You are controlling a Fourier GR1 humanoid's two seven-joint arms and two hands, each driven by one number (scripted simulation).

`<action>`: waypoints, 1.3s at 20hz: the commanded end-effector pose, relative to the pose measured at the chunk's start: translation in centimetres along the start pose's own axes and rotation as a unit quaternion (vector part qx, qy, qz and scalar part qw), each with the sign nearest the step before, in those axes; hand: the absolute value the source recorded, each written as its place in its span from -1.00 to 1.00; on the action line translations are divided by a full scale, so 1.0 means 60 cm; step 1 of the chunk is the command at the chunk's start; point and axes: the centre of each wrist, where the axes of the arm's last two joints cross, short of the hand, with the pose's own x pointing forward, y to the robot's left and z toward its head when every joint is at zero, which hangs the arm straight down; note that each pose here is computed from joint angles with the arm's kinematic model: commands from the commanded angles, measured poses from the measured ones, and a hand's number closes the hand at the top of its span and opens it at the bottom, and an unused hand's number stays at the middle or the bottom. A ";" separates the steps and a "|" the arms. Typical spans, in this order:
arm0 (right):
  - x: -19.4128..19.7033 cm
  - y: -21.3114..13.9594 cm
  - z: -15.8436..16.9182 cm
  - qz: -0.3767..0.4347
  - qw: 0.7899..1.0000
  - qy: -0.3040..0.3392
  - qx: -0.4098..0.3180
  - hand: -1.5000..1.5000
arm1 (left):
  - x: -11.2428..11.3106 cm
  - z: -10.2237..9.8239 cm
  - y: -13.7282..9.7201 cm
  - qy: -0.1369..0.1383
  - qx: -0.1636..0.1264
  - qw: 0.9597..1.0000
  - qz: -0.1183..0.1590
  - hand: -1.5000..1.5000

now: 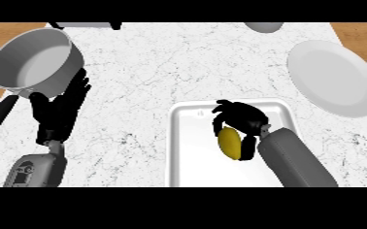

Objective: Pick the lemon from the tray and place it in the plate

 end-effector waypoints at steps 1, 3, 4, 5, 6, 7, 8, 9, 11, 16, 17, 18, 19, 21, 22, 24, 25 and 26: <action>0.004 0.052 -0.001 -0.018 0.999 -0.028 0.014 1.00 | 0.038 0.002 -0.024 -0.001 -0.001 1.000 0.005 0.00; 0.011 0.030 -0.001 -0.026 0.999 -0.032 0.007 1.00 | -0.005 0.021 -0.023 -0.001 -0.001 1.000 0.001 0.00; 0.022 0.028 -0.016 -0.031 0.999 -0.028 0.006 1.00 | -0.015 0.001 0.002 0.001 0.004 1.000 -0.007 0.00; 0.004 -0.011 -0.011 -0.062 0.997 0.031 -0.036 1.00 | -0.001 0.032 -0.002 0.000 -0.012 1.000 -0.009 0.00; -0.005 -0.018 -0.029 -0.093 0.990 0.084 -0.068 1.00 | -0.003 0.005 0.007 -0.005 -0.003 1.000 -0.005 0.00; -0.046 -0.040 -0.001 -0.117 0.979 0.137 -0.096 1.00 | -0.003 0.011 0.019 -0.005 -0.001 1.000 0.000 0.00; -0.033 -0.055 -0.014 -0.145 0.967 0.175 -0.119 1.00 | 0.017 0.004 -0.006 -0.016 -0.008 1.000 0.003 0.00; -0.059 -0.068 0.006 -0.163 0.951 0.217 -0.147 1.00 | 0.006 0.003 0.007 -0.005 0.002 1.000 -0.001 0.00; -0.065 -0.073 -0.002 -0.202 0.918 0.279 -0.195 1.00 | 0.008 0.003 0.002 -0.013 -0.007 1.000 -0.003 0.00; -0.068 -0.160 0.002 -0.111 0.857 0.373 -0.338 1.00 | 0.013 -0.002 -0.022 -0.010 -0.019 1.000 -0.006 0.00; -0.049 -0.172 -0.013 -0.094 0.845 0.377 -0.367 1.00 | 0.002 0.000 -0.018 -0.007 -0.019 1.000 -0.006 0.00; -0.037 -0.170 -0.023 -0.080 0.836 0.372 -0.396 1.00 | 0.016 -0.002 -0.006 -0.014 -0.009 1.000 -0.002 0.00; -0.035 -0.210 -0.012 -0.066 0.816 0.374 -0.436 1.00 | 0.002 -0.007 -0.029 -0.009 -0.018 1.000 0.003 0.00; -0.039 -0.233 0.008 -0.029 0.776 0.384 -0.500 1.00 | 0.031 -0.013 -0.004 -0.003 -0.012 1.000 -0.011 0.00; -0.043 -0.231 0.012 -0.006 0.760 0.400 -0.513 1.00 | 0.026 -0.003 0.002 -0.011 -0.011 1.000 -0.004 0.00; -0.044 -0.266 0.027 0.002 0.719 0.414 -0.558 1.00 | 0.018 -0.005 -0.003 -0.010 -0.006 1.000 0.005 0.00; -0.051 -0.242 0.025 0.009 0.707 0.429 -0.562 1.00 | 0.015 -0.007 -0.006 0.002 0.000 1.000 -0.001 0.00; -0.063 -0.210 0.017 0.015 0.695 0.444 -0.565 1.00 | 0.014 0.000 -0.021 -0.007 -0.005 1.000 0.000 0.00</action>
